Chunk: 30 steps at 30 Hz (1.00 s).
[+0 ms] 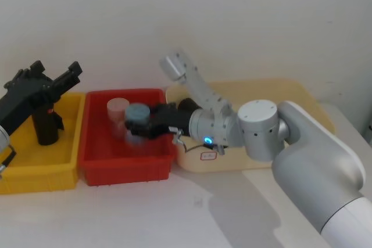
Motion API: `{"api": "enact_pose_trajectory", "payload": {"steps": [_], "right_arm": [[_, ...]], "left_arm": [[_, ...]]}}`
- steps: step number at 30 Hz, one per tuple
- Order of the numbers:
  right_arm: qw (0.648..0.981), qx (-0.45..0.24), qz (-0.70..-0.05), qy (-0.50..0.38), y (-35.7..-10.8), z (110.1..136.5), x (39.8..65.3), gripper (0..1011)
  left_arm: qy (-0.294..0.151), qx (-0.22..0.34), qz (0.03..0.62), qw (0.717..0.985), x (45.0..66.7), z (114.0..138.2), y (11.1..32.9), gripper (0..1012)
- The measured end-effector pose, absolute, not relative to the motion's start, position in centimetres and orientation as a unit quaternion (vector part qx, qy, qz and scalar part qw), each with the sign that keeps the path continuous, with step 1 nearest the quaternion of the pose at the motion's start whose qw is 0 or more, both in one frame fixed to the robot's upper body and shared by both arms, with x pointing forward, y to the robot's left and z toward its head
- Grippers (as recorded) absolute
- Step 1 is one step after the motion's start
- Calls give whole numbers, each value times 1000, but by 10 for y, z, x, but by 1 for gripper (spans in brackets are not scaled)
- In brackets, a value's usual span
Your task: Pick up the garbage bag with the one hand and transfer it to the other hand.
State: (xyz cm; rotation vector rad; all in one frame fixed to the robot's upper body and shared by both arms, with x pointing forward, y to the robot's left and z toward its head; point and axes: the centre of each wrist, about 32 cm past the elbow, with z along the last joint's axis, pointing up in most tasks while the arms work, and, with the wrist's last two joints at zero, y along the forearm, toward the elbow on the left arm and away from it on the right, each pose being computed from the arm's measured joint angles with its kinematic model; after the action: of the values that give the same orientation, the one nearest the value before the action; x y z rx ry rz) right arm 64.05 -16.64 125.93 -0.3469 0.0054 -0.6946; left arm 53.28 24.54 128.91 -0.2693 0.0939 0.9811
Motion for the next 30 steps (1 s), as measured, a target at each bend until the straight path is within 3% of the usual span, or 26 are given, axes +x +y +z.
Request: {"api": "enact_pose_trajectory", "payload": {"steps": [9, 17, 30], "right_arm": [[925, -104, -367, -4, -171, 1286, 638, 663], [910, -60, -411, -9, -194, 1302, 632, 664], [873, -60, -483, -3, -249, 1286, 609, 668]], "left_arm": [[45, -129, 469, 872, 533, 1289, 245, 1001], [45, -129, 469, 872, 533, 1289, 245, 1001], [45, -129, 469, 872, 533, 1289, 245, 1001]]}}
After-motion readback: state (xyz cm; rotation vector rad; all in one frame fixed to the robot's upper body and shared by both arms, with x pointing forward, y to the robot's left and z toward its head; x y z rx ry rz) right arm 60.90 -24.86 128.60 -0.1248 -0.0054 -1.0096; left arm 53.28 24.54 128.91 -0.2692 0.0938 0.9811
